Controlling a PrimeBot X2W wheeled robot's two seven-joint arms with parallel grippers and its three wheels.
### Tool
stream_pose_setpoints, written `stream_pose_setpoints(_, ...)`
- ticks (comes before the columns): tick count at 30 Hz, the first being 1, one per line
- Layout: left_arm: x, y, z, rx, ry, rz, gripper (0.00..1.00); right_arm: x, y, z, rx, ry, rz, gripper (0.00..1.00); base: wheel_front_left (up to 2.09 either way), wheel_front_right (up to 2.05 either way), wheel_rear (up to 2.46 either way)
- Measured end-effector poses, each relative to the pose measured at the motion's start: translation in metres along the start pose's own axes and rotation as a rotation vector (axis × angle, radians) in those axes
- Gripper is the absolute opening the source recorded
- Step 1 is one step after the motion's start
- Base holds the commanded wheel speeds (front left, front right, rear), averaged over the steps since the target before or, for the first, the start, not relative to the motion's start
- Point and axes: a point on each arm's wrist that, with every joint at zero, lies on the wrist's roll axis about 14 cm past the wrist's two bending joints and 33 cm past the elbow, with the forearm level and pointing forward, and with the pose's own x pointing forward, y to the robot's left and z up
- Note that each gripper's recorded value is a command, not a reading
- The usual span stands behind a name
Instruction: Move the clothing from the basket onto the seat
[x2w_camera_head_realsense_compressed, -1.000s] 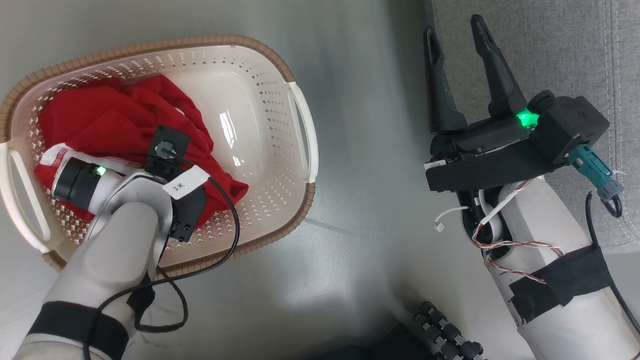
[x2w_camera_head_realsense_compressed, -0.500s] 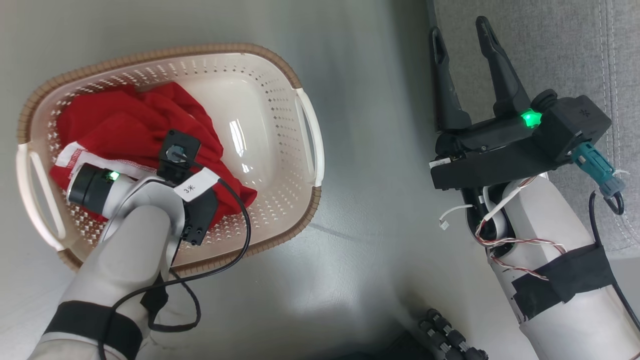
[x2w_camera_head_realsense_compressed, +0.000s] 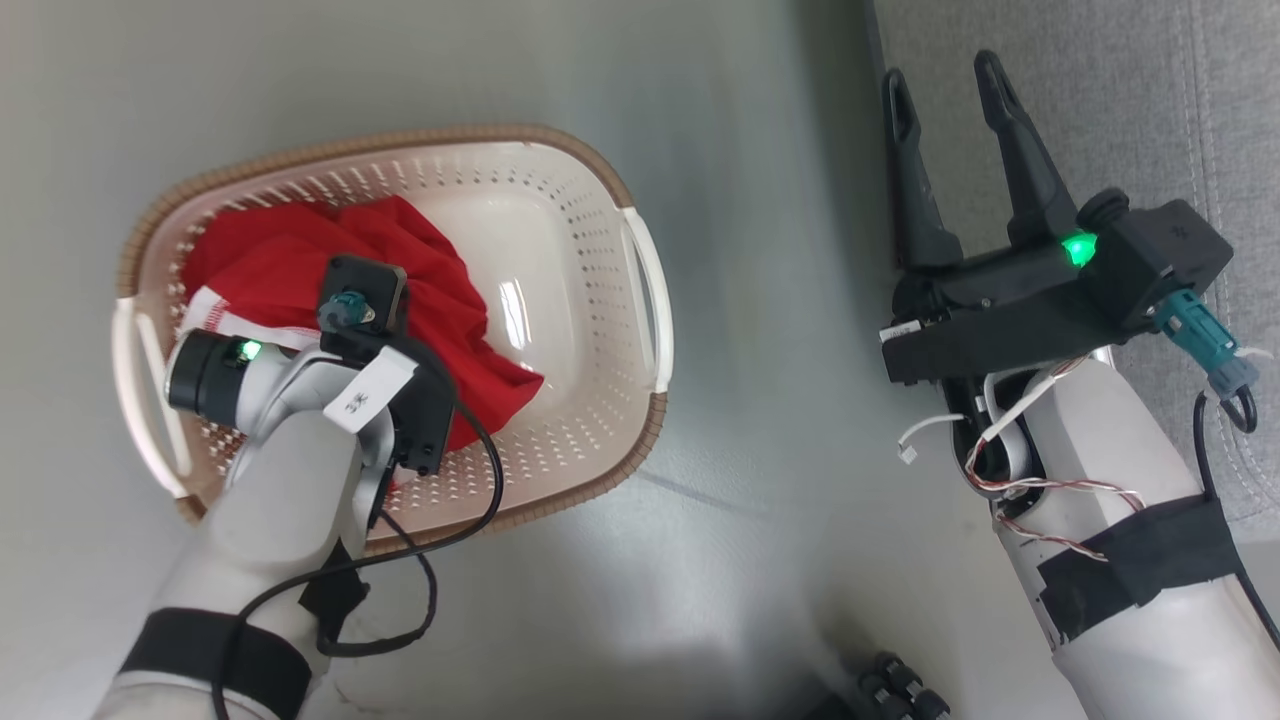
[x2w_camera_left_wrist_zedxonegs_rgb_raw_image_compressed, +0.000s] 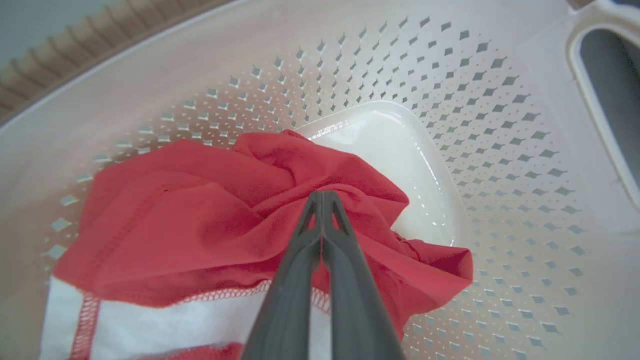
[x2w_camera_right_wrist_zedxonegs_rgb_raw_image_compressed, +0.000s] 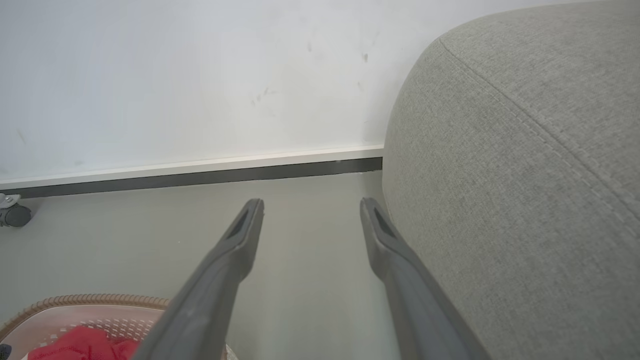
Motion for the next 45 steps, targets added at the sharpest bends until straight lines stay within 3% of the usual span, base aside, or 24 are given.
stream_pose_setpoints(22, -0.093, 0.028, 0.09, -0.247, -0.43, 0.116, 0.0, -0.026, 0.013, 0.044, -0.031, -0.059, 0.04, 1.0, 0.0, 0.0, 0.0)
stream_pose_setpoints(45, -0.242, 0.018, 0.193, -0.238, -0.898, 0.101, 0.0, -0.078, 0.055, 0.086, -0.018, -0.118, 0.126, 1.0, 0.0, 0.0, 0.0)
